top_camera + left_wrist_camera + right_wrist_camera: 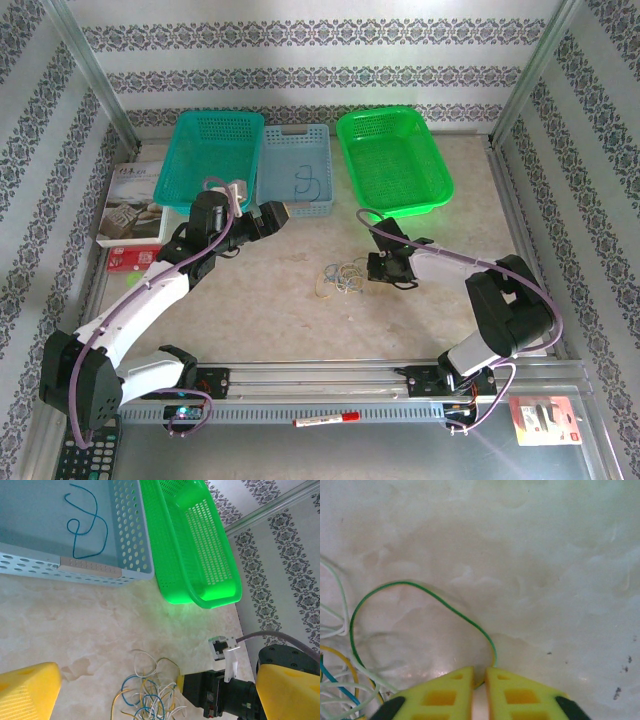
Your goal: Untangle the cables
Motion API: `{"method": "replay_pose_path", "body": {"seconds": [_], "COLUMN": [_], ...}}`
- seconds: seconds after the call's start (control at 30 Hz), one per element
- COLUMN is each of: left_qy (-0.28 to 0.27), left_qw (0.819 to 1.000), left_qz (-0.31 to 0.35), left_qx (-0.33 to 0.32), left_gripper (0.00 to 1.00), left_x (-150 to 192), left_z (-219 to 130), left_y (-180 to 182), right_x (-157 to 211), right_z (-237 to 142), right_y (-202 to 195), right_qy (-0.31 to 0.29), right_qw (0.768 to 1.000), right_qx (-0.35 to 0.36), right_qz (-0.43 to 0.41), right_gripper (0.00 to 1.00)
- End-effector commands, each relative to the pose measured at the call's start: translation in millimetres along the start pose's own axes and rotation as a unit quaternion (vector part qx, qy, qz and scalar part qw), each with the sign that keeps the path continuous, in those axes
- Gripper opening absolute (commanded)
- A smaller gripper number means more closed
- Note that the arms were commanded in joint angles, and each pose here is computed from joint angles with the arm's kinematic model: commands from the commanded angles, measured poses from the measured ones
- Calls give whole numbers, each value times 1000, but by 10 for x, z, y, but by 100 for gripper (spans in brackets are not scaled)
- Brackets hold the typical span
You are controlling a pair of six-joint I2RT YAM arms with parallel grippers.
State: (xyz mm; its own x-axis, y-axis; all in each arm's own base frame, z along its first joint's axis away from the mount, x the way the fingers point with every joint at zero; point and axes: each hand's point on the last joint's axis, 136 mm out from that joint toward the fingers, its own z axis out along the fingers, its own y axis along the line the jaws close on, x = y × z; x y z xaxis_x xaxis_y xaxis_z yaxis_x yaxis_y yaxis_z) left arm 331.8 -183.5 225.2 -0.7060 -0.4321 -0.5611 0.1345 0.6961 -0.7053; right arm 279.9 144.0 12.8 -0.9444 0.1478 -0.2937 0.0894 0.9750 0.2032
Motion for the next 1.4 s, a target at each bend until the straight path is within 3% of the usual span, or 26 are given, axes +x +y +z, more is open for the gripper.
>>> {"method": "replay_pose_path", "body": {"seconds": [0.0,0.1,0.37,0.9,1.1,1.2,1.37], "left_qy": [-8,-8,-1,30,25,29,35], "left_qw": [1000,1000,1000,992,993,993,993], "left_qz": [10,9,20,96,88,89,91], "left_qx": [22,22,21,77,79,73,60], "left_gripper": [100,100,100,100,100,100,100], "left_x": [-20,-17,30,317,354,370,396], "left_z": [-18,-24,-46,-28,-3,2,18], "left_y": [-120,-119,-105,-204,-168,-148,-125], "right_x": [131,95,-211,-544,-544,-468,-256], "right_z": [68,-2,-534,-1884,-1603,-1321,-868], "right_y": [-77,-55,187,1261,913,577,94], "right_qy": [19,10,-55,-145,-140,-124,-89], "right_qw": [1000,1000,997,953,974,985,995], "right_qx": [5,-2,-56,-242,-153,-101,-20], "right_qz": [6,3,-13,-109,-91,-59,-30], "right_gripper": [7,0,0,0,0,24,41]}}
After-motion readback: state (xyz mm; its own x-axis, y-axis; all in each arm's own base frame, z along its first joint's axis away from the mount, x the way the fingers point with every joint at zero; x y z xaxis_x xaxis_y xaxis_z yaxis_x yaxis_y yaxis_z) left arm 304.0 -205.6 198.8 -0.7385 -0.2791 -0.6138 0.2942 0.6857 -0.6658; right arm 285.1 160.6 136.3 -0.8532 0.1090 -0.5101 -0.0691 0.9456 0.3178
